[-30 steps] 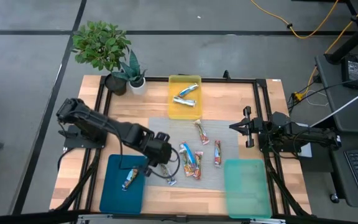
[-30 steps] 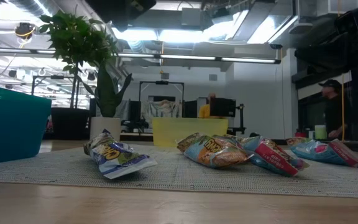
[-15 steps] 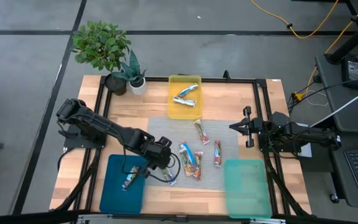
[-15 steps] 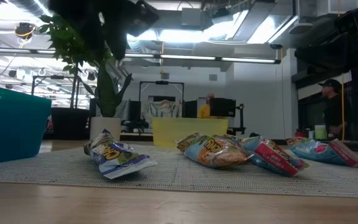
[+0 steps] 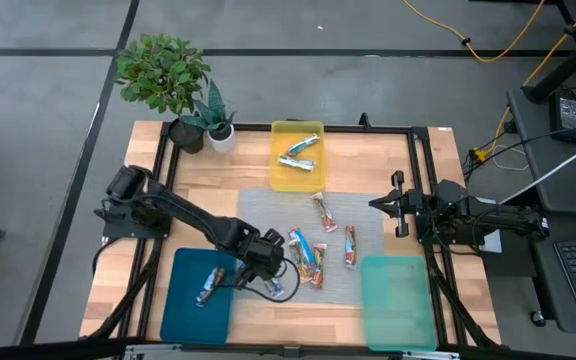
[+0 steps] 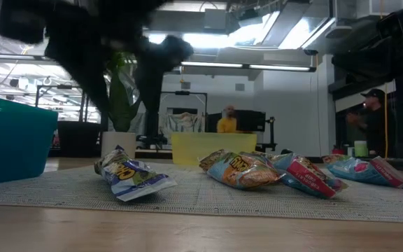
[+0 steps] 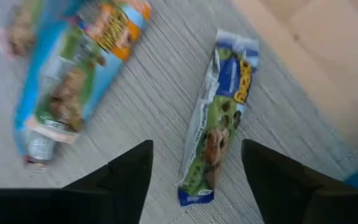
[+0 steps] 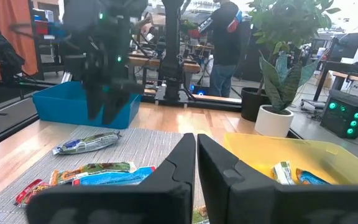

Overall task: Pick and place Granola Bars by type
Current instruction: Put the blue granola bar into the blue bin

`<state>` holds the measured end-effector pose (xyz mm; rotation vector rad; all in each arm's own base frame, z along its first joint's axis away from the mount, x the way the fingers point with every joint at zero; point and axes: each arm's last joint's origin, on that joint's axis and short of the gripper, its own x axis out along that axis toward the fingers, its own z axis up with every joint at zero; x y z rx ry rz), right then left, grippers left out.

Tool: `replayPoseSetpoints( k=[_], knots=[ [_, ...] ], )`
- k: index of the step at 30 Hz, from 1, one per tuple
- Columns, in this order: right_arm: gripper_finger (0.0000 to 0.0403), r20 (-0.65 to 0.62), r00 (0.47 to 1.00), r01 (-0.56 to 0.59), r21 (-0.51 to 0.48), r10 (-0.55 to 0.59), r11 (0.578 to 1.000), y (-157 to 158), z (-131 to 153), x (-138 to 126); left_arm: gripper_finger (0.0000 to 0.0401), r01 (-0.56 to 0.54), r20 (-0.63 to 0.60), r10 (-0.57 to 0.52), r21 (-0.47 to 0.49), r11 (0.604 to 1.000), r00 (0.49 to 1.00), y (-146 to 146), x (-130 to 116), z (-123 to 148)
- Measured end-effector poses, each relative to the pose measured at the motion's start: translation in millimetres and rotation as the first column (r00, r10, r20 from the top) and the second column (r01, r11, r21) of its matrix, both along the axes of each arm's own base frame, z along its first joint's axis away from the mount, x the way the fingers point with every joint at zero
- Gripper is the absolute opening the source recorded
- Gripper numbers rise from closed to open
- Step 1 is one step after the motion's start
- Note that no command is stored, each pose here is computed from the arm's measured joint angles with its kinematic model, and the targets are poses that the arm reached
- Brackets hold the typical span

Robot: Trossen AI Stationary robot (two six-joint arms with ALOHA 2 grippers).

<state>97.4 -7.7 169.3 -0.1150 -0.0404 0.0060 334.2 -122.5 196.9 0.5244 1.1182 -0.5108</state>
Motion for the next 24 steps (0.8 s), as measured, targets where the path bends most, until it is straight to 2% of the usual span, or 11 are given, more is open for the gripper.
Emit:
replayPoseSetpoints(
  k=[4, 11, 18, 24],
  knots=[
    [0.0022, 0.000, 1.000, 0.000, 0.000, 0.000, 1.000, 0, 0, 0, 0.0256, -0.012, -0.036, 0.012, 0.010, 1.000, 0.999, 2, 6, -15],
    [0.0022, 0.000, 1.000, 0.000, 0.000, 0.000, 1.000, 0, 0, 0, 0.0255, -0.037, -0.062, 0.035, -0.018, 0.999, 0.997, 9, 14, -29],
    [0.0022, 0.000, 1.000, 0.001, 0.000, -0.001, 1.000, 0, 0, 0, 0.0257, -0.006, -0.144, -0.005, -0.076, 0.997, 0.990, 7, 14, -43],
    [0.0022, 0.000, 1.000, 0.000, 0.000, 0.000, 1.000, 0, 0, 0, 0.0255, -0.012, -0.144, 0.000, -0.086, 0.996, 0.990, 9, 14, -49]
  ],
)
